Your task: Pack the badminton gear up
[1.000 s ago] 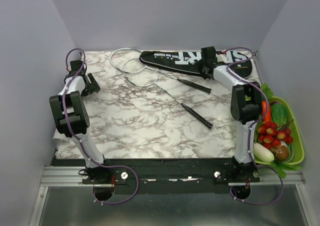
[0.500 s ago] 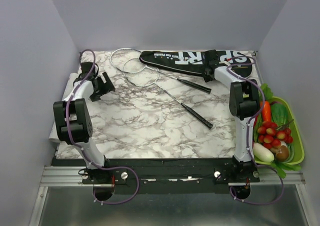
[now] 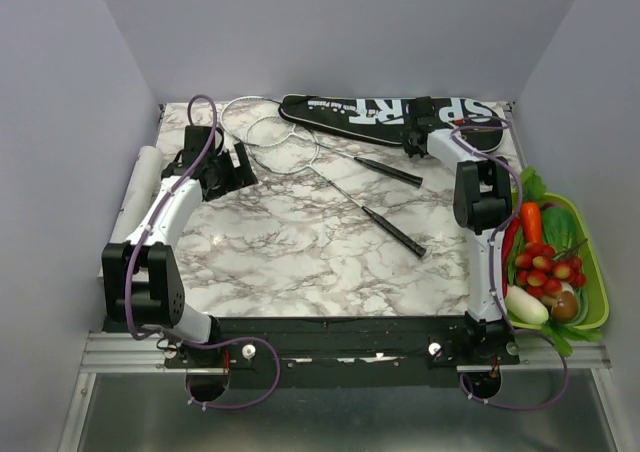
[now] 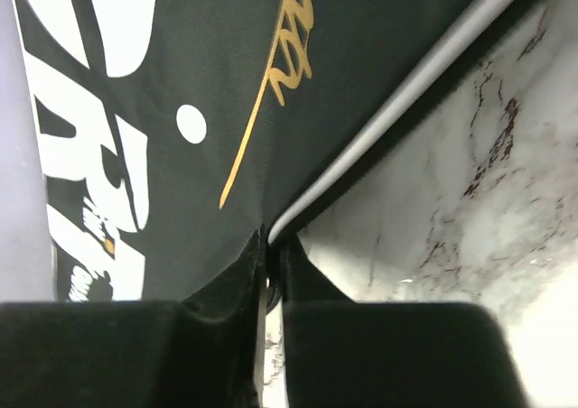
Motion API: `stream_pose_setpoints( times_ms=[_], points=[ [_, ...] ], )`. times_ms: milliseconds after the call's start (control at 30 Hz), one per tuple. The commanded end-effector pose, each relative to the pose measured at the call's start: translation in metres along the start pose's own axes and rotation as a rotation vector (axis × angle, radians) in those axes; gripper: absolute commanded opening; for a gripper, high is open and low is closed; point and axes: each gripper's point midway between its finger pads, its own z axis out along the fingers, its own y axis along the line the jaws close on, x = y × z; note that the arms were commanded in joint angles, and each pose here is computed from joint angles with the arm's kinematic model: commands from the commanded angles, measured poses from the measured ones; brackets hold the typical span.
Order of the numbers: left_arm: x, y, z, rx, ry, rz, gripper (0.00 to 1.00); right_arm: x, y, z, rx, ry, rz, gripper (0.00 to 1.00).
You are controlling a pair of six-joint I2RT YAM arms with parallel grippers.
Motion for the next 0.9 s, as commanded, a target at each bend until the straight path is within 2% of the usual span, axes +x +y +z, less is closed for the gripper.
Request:
stream_pose_setpoints(
  times_ms=[0, 167, 267, 500, 667, 867],
  points=[
    [0.018, -0.003, -0.02, 0.02, 0.028, 0.038, 0.99, -0.008, -0.006, 0.012, 0.032, -0.012, 0.047, 0.01],
    [0.024, -0.005, -0.037, 0.041, 0.004, 0.081, 0.99, -0.022, 0.011, 0.003, -0.015, -0.049, 0.011, 0.01],
    [0.024, -0.007, -0.041, 0.051, -0.01, 0.101, 0.99, -0.036, 0.035, -0.021, -0.106, -0.077, -0.022, 0.01],
    [0.012, -0.016, -0.061, 0.075, -0.085, 0.142, 0.99, -0.057, 0.1, -0.105, -0.373, -0.052, -0.09, 0.01],
    [-0.001, -0.025, -0.082, 0.1, -0.154, 0.171, 0.99, -0.044, 0.13, -0.18, -0.566, 0.072, -0.136, 0.01],
    [-0.005, -0.05, -0.114, 0.209, -0.204, 0.193, 0.99, 0.003, 0.119, -0.242, -0.691, 0.162, -0.323, 0.01]
  ],
)
